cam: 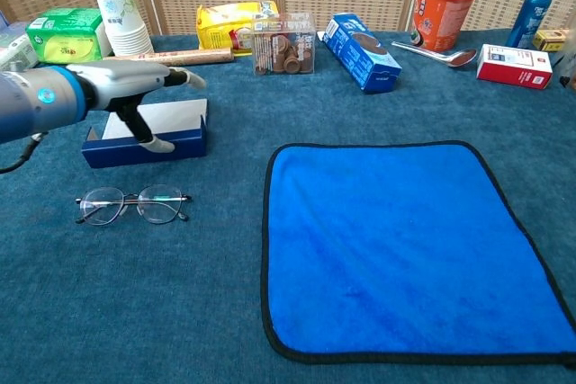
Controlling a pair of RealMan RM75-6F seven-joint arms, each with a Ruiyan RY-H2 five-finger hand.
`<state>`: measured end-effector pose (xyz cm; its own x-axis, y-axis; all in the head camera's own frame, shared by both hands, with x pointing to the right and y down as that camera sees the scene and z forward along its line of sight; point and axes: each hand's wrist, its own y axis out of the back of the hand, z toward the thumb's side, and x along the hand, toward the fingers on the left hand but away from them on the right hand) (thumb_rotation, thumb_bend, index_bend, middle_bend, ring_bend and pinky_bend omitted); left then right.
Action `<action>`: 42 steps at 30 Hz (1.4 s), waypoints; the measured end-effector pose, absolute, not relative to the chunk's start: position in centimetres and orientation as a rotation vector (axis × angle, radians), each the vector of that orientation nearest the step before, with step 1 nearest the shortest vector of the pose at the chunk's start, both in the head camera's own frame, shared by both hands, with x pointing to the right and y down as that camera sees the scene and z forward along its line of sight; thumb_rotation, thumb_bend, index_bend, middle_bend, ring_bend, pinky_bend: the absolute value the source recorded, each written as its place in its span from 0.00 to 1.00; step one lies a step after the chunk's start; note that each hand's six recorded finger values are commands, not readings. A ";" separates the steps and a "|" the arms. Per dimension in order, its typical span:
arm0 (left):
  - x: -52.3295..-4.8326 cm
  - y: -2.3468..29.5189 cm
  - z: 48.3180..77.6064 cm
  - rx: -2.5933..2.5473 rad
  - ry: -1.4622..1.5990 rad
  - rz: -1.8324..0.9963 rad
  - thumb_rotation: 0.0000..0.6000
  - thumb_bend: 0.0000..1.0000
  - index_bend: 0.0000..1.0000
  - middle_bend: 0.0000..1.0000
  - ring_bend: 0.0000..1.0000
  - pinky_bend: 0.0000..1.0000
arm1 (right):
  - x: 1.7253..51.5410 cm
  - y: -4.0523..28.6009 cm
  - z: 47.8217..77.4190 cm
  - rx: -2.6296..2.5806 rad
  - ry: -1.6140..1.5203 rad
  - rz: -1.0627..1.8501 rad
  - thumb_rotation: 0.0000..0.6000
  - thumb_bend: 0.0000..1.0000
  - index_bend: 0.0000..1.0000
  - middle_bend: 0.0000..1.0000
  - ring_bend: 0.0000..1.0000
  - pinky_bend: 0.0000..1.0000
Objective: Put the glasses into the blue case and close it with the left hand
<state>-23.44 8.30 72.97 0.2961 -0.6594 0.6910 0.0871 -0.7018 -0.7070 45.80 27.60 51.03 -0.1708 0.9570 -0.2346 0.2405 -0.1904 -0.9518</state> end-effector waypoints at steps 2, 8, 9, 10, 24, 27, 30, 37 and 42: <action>-22.8 7.9 73.3 -1.916 0.530 -1.467 0.92 0.24 0.02 0.01 0.00 0.04 | 46.0 27.8 51.0 -1.438 -1.427 1.411 0.66 0.34 0.14 0.13 0.00 0.04; -21.8 6.7 74.3 -1.947 0.593 -1.498 0.92 0.24 0.02 0.01 0.00 0.04 | 46.4 28.1 50.7 -1.426 -1.441 1.413 0.67 0.34 0.14 0.14 0.00 0.04; -21.6 6.5 74.4 -1.946 0.600 -1.499 0.92 0.24 0.02 0.01 0.00 0.04 | 46.4 28.2 50.6 -1.423 -1.443 1.413 0.67 0.34 0.14 0.14 0.00 0.04; -21.5 6.2 74.5 -1.941 0.610 -1.499 0.92 0.24 0.02 0.01 0.00 0.04 | 46.5 28.2 50.5 -1.421 -1.446 1.413 0.67 0.34 0.14 0.14 0.00 0.04; -23.4 1.9 74.1 -1.859 0.780 -1.538 0.92 0.24 0.02 0.01 0.00 0.04 | 46.2 28.5 50.5 -1.431 -1.454 1.408 0.66 0.34 0.14 0.14 0.00 0.04; -24.5 1.5 73.6 -1.846 0.809 -1.545 0.92 0.24 0.02 0.01 0.00 0.04 | 46.0 28.4 50.4 -1.434 -1.453 1.399 0.67 0.34 0.14 0.14 0.00 0.04; -25.5 1.7 73.0 -1.843 0.821 -1.542 0.92 0.24 0.02 0.01 0.00 0.04 | 45.8 28.4 50.3 -1.438 -1.450 1.396 0.66 0.34 0.14 0.14 0.00 0.04; -28.6 2.7 71.6 -1.829 0.816 -1.549 0.92 0.24 0.02 0.01 0.00 0.03 | 45.3 28.4 50.5 -1.455 -1.445 1.384 0.67 0.34 0.14 0.14 0.00 0.04; -30.8 4.0 70.5 -1.783 0.764 -1.549 0.92 0.24 0.02 0.00 0.00 0.03 | 45.2 28.4 50.5 -1.462 -1.447 1.379 0.66 0.34 0.14 0.14 0.00 0.04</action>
